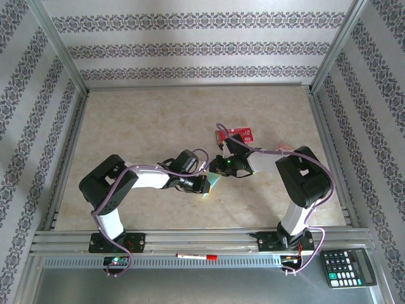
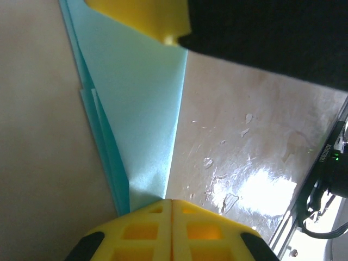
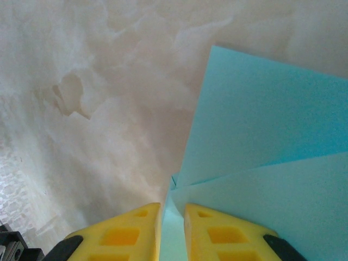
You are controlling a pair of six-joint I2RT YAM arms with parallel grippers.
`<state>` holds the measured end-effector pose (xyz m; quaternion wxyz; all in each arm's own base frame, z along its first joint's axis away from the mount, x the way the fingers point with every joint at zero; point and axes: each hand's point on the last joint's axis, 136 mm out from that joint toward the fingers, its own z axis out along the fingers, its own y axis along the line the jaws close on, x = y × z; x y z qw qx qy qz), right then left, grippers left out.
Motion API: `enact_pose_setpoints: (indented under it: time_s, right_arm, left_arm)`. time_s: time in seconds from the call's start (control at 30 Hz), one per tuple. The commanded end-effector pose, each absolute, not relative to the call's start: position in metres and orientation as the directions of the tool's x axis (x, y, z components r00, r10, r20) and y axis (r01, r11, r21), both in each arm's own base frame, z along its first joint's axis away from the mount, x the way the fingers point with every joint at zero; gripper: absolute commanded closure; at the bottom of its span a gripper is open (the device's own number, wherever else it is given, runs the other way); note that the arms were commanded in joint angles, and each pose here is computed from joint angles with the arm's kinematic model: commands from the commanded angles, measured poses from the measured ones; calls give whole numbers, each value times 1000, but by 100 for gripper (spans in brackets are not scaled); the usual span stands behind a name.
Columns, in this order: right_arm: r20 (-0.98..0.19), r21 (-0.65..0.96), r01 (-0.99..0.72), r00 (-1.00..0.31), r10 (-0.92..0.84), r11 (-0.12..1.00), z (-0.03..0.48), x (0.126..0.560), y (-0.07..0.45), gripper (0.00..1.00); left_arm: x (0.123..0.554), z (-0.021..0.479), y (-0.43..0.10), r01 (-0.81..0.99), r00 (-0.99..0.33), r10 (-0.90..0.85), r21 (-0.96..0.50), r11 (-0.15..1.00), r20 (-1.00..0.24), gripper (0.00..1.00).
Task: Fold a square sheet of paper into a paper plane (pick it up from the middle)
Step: Fold the wing for the fifth time at the center of the table.
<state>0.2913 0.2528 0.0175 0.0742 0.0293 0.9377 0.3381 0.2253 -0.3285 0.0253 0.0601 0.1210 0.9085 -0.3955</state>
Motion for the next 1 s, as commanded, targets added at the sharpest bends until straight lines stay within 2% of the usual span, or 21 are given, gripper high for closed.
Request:
enact_pose_setpoints:
  time_s: [0.0, 0.13, 0.47, 0.97]
  right_arm:
    - [-92, 599, 25, -991, 100, 801, 0, 283, 241, 79]
    - [-93, 599, 24, -991, 99, 800, 0, 283, 241, 79]
    - [-89, 596, 27, -991, 100, 802, -2, 282, 240, 79]
    - [-88, 588, 31, -991, 102, 808, -4, 281, 238, 79]
  left_arm:
    - [228, 44, -331, 275, -961, 150, -740, 614, -233, 93]
    - [233, 46, -325, 259, -964, 121, -731, 631, -237, 93]
    - [218, 12, -310, 240, -971, 182, -672, 700, -156, 93]
    - [195, -12, -295, 183, -980, 190, -660, 729, -62, 95]
